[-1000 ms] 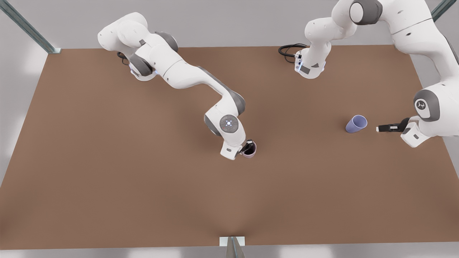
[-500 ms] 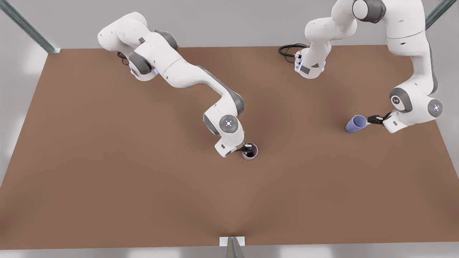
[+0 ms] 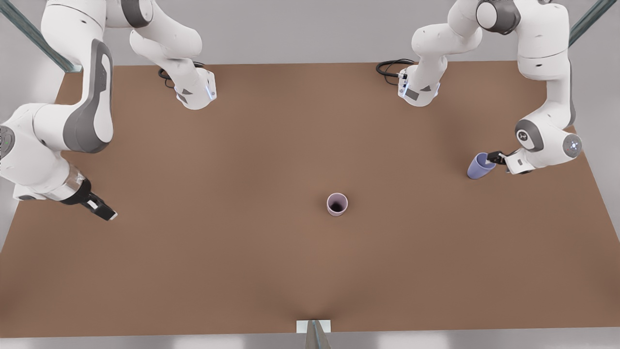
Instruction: Stack the cups, with the pink cup at the bottom and the purple cup at the top
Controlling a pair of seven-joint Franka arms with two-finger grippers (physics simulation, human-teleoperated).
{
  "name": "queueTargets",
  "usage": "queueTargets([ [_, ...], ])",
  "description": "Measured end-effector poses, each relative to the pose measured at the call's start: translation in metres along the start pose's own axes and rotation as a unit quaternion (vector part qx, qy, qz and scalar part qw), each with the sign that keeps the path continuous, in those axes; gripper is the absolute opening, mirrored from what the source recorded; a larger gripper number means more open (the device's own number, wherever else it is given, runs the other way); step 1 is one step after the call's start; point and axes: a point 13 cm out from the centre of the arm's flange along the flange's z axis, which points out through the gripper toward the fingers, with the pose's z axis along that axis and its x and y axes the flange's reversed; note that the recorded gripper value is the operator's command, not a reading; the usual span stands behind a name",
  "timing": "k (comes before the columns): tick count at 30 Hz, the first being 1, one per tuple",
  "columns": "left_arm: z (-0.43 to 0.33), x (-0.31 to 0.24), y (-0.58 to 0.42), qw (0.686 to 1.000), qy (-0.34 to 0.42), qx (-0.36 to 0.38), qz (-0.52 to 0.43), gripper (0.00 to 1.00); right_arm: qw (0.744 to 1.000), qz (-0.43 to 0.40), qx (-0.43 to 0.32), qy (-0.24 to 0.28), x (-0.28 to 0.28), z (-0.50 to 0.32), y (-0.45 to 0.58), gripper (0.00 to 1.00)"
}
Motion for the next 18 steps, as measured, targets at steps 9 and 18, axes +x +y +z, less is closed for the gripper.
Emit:
queueTargets([
  [9, 0.011, -0.015, -0.005, 1.0, -0.016, 0.011, 0.016, 0.26, 0.992, -0.13, 0.005, -0.003, -0.005, -0.035, 0.009, 1.0],
  [18, -0.077, -0.109, -0.031, 0.994, -0.07, -0.025, 0.084, 0.21, 0.98, -0.195, -0.007, 0.023, 0.003, -0.035, 0.007, 1.0],
])
